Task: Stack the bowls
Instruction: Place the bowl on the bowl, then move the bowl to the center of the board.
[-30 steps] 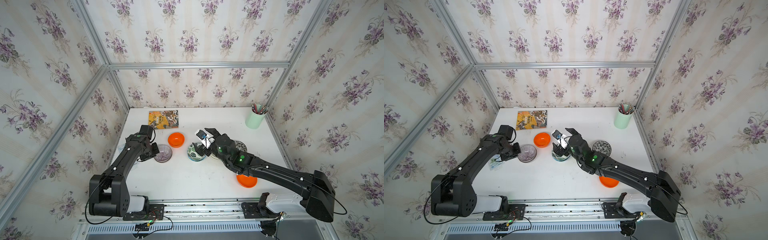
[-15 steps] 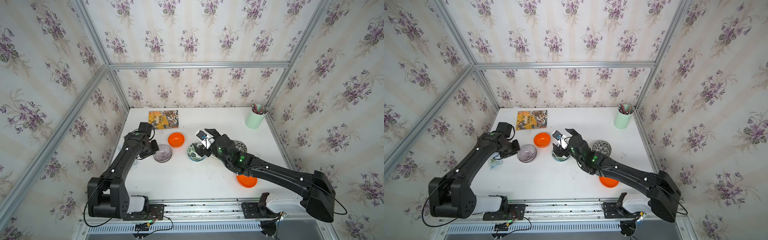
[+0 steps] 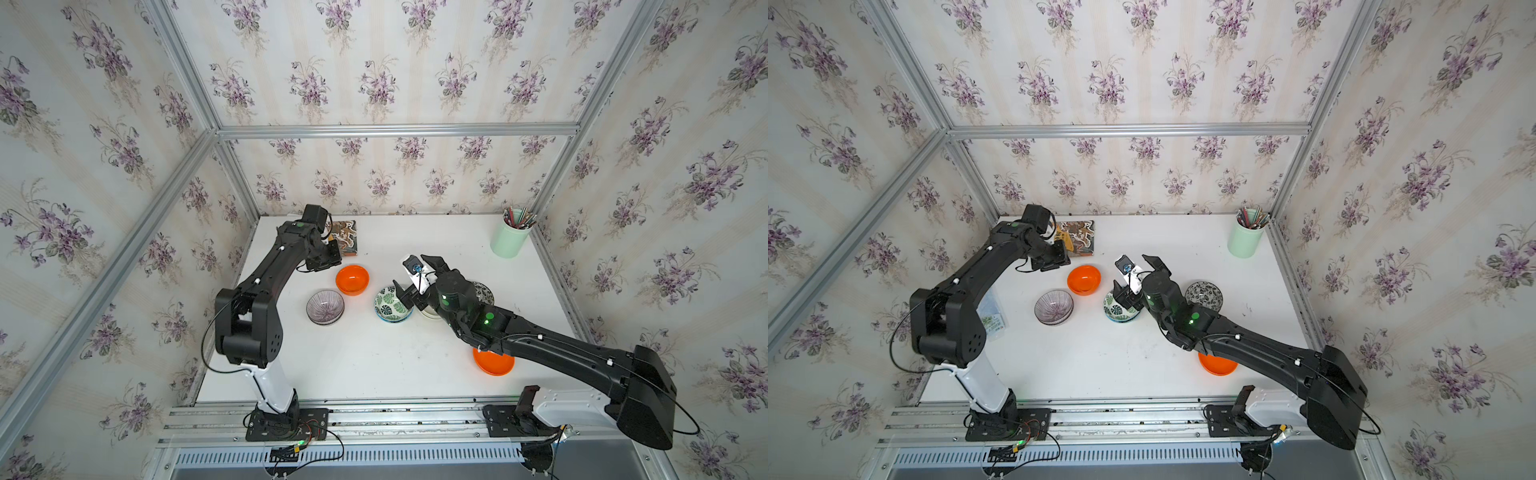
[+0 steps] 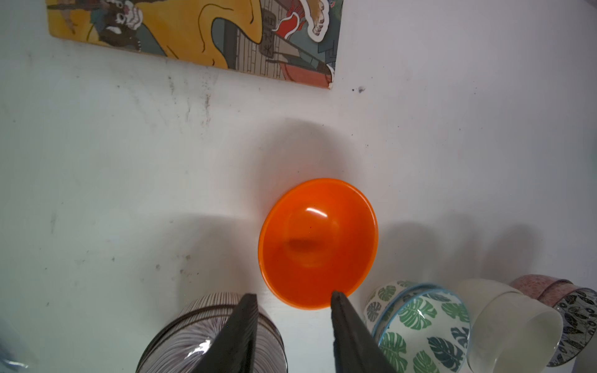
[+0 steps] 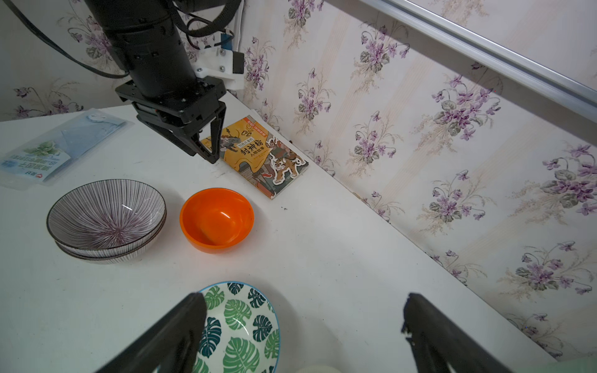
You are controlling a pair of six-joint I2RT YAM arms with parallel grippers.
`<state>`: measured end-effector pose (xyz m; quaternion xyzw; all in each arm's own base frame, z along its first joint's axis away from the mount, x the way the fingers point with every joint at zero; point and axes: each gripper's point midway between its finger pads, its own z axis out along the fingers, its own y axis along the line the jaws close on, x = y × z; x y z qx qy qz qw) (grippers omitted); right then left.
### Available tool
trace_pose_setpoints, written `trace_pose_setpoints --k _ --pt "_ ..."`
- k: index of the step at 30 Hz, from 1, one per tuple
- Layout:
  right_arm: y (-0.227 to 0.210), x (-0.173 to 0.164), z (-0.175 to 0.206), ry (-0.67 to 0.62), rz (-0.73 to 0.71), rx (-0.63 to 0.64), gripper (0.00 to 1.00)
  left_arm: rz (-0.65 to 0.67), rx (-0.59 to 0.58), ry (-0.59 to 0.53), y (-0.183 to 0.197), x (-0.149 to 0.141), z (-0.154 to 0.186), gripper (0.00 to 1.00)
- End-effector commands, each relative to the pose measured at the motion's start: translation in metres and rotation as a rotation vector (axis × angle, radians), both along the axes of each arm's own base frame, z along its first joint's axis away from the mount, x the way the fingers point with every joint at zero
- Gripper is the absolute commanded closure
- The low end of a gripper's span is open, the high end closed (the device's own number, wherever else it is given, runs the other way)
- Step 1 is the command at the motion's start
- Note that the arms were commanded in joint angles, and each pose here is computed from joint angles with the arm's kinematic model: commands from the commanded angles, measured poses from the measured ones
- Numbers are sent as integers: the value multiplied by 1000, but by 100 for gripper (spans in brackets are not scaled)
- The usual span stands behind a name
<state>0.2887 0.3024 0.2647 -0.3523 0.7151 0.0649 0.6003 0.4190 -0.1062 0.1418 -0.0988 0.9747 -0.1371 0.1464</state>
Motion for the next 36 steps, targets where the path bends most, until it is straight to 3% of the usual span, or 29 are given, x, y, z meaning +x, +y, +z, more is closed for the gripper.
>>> trace_pose_setpoints --k 1,15,27,36 --pt "-7 3 4 5 -40 23 0 -73 4 50 -8 3 -12 58" --pt "-8 17 -4 27 -47 23 0 -178 127 150 -2 8 -59 59" --pt "-7 23 -12 41 -42 11 0 -244 97 208 -12 15 -83 68" --pt "-10 25 -18 50 -47 6 0 -414 74 201 -25 16 -84 78"
